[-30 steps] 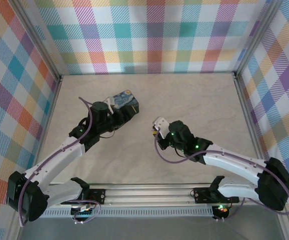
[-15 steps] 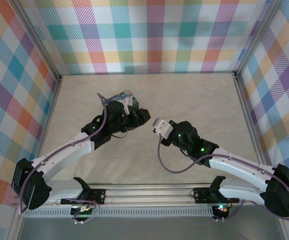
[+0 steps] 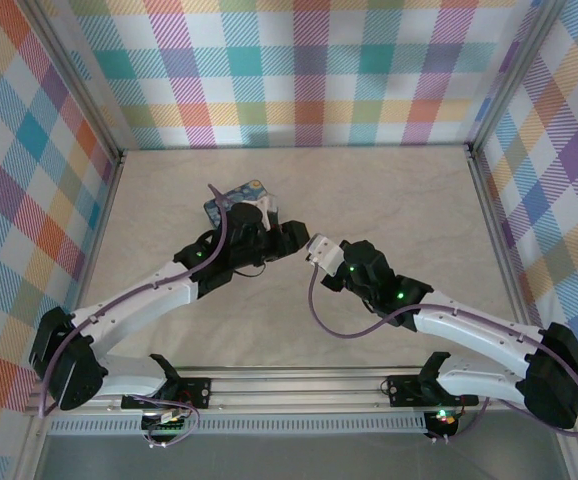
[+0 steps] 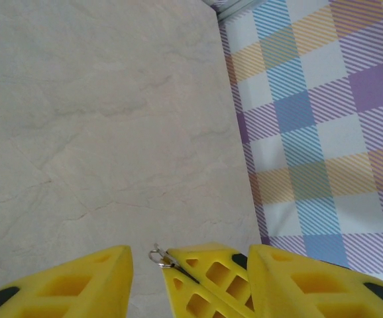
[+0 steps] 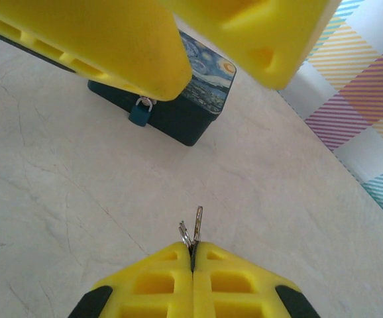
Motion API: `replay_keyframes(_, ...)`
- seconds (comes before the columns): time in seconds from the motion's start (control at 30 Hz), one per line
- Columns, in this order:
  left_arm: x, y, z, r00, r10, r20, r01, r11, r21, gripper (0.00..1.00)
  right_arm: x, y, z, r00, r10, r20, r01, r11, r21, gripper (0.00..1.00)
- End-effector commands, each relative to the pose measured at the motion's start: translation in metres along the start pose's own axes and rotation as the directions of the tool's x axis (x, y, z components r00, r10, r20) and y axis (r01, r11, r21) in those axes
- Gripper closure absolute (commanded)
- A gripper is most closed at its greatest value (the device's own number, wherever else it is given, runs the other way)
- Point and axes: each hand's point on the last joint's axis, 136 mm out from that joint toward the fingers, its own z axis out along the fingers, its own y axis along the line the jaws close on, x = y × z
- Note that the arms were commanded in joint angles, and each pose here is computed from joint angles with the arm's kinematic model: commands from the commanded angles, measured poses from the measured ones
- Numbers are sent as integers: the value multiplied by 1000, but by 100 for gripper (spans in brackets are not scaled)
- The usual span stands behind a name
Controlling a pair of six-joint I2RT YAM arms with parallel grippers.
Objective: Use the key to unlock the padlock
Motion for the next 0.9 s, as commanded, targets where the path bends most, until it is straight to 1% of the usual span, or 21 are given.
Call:
replay_keyframes(0.0, 1, -12, 3, 1000, 22, -4, -22, 1000, 8, 55, -14, -8, -3, 999, 22, 28, -22, 1000, 18, 100)
replay_keyframes(0.13, 4, -13, 7, 1000, 20, -15, -20, 1000, 7, 57, -16, -9, -3, 999, 20, 36, -21, 999, 26, 100)
replay_keyframes(0.23, 9, -13, 12, 999, 15, -29, -15, 1000, 11, 61, -17, -10, -4, 999, 23, 42, -25, 999, 27, 100)
replay_keyframes(0.5, 17, -12, 22, 998, 9, -58, -9, 1000, 9, 65, -24, -12, -7, 997, 43, 69, -45, 998, 31, 100)
replay_keyframes(0.87, 22, -10, 30, 997, 5, -77, -5, 1000, 2, 74, -22, -12, -6, 997, 38, 69, -41, 999, 36, 100)
